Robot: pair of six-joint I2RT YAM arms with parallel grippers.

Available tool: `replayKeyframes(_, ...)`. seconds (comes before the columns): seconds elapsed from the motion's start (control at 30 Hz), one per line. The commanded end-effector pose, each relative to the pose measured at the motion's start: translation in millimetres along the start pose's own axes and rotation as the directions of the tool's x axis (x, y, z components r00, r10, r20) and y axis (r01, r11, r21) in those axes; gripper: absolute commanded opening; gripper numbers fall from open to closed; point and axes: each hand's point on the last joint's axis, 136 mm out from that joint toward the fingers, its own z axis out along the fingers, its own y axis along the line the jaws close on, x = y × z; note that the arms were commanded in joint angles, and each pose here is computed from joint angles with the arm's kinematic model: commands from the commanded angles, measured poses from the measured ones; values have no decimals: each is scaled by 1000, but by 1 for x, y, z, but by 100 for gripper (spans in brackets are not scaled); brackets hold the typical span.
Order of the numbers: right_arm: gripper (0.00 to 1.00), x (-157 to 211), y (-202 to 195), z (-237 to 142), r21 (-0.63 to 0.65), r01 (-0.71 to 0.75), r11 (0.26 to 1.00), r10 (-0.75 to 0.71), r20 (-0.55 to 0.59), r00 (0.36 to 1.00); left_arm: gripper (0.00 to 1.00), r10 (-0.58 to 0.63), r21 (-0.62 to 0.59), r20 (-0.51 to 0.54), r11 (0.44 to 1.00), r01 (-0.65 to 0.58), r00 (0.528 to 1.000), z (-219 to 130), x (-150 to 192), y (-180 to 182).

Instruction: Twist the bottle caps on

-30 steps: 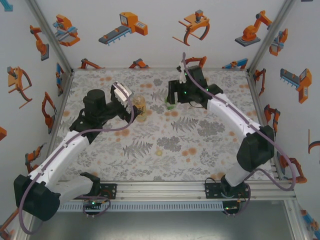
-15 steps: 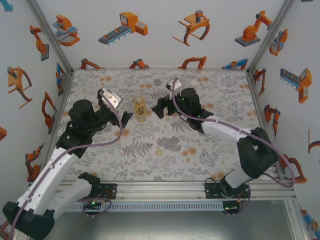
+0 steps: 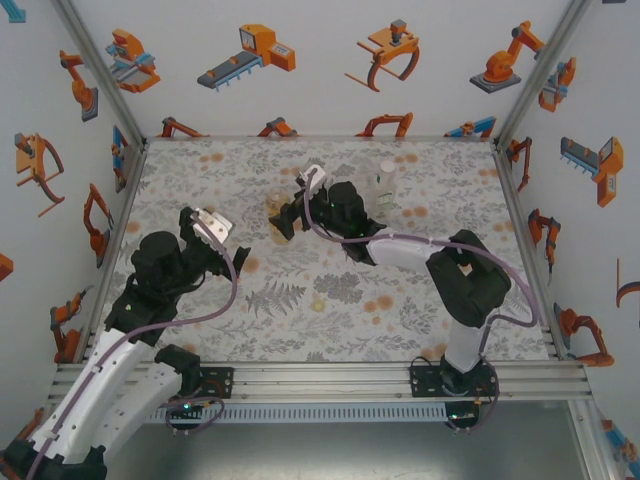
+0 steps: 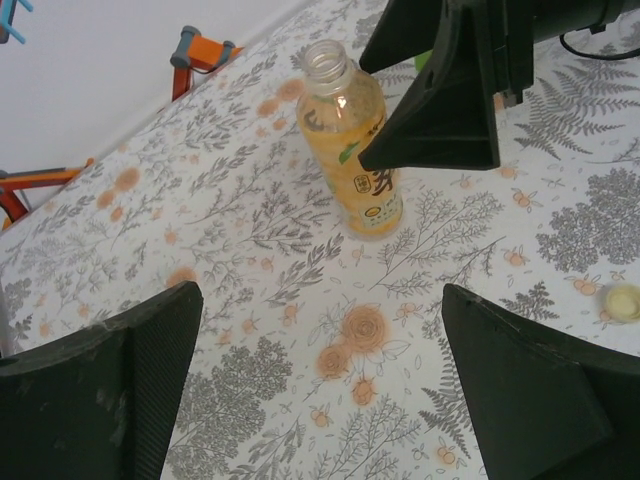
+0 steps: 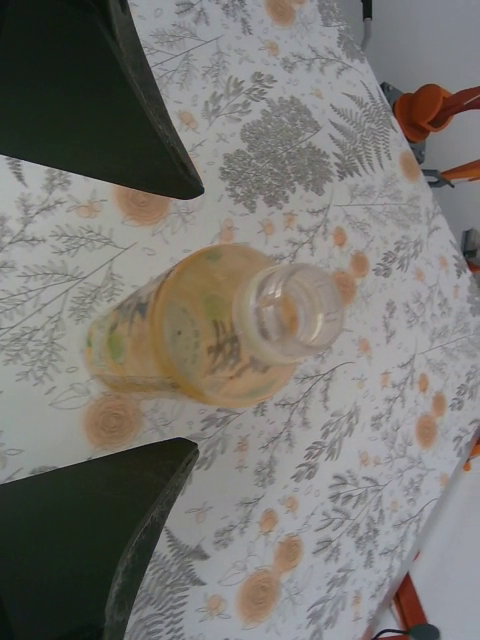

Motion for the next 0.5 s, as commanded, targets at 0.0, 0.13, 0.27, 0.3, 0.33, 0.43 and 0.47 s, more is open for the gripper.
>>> replayKeyframes(0.0,93,-23,-2,12,34,32,999,-35,92,995,97,-7,-47,6,999,7,1000,-5,-2,9)
replayKeyframes(0.13,93,-18,-8,28,57,0,998,-6,99,995,98,-8,-55,13,998,8,1000,-6,-3,10)
replayKeyframes(0.27,88,-10,-11,43,50,-42,998,37,99,994,98,-9,-56,11,998,10,1000,-6,-3,10)
replayKeyframes(0.3,87,-8,-9,45,47,-41,998,36,99,994,98,-13,-58,11,998,14,1000,-6,-3,11)
replayKeyframes(0.33,86,-5,-9,47,51,-39,998,34,96,995,98,-20,-61,9,998,21,1000,-6,-2,11)
replayKeyframes(0.43,83,1,-3,49,47,-25,999,21,85,996,99,-33,-56,1,998,33,999,-5,-2,11)
replayKeyframes(0.47,82,3,-1,49,48,-15,999,11,80,997,99,-34,-55,-2,998,34,999,-4,-2,11)
